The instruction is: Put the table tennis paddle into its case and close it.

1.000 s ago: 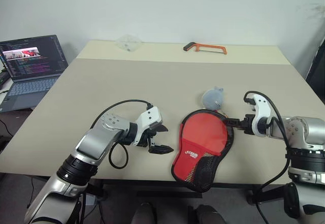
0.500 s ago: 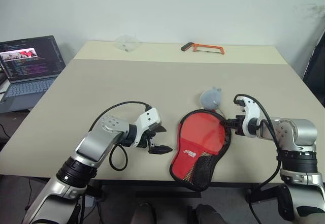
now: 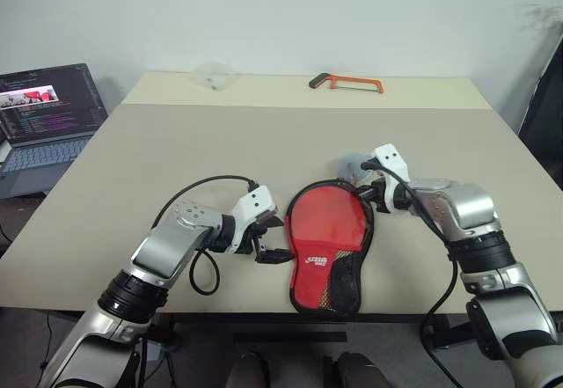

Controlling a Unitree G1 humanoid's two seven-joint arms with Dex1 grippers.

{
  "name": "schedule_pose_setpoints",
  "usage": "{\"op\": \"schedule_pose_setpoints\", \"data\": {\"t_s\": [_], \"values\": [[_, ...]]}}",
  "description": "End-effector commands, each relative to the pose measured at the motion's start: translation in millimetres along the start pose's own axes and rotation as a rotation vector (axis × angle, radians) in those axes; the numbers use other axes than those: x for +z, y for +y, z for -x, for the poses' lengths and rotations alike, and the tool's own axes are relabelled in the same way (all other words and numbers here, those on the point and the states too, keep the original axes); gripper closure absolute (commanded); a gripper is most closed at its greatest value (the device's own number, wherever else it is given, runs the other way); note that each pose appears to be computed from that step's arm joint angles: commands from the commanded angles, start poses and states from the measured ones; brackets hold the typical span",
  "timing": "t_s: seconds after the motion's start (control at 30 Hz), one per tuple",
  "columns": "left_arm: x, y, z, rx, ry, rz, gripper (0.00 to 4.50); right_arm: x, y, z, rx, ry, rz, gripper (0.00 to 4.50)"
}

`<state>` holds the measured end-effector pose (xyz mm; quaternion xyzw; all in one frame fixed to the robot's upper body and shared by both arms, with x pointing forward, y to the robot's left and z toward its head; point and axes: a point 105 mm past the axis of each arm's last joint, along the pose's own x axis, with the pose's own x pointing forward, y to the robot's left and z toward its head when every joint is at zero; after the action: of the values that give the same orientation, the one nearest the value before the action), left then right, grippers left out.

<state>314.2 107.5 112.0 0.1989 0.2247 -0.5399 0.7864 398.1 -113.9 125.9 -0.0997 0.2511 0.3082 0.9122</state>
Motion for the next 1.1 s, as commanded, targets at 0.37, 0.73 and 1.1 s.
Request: {"op": "schedule_pose_setpoints", "data": {"t_s": [0.37, 0.73, 1.1], "values": [[17, -4, -1, 0.001, -0.039, -0.040, 0.00, 31, 30, -15, 0.125, -0.100, 0.085, 4.47], [33, -1, -16, -0.002, -0.058, -0.057, 0.00, 31, 25, -20, 0.064, -0.104, 0.079, 4.26], [46, 9, -32, 0.032, -0.106, -0.053, 0.00, 49, 23, 25, 0.124, -0.150, 0.030, 0.57]]}}
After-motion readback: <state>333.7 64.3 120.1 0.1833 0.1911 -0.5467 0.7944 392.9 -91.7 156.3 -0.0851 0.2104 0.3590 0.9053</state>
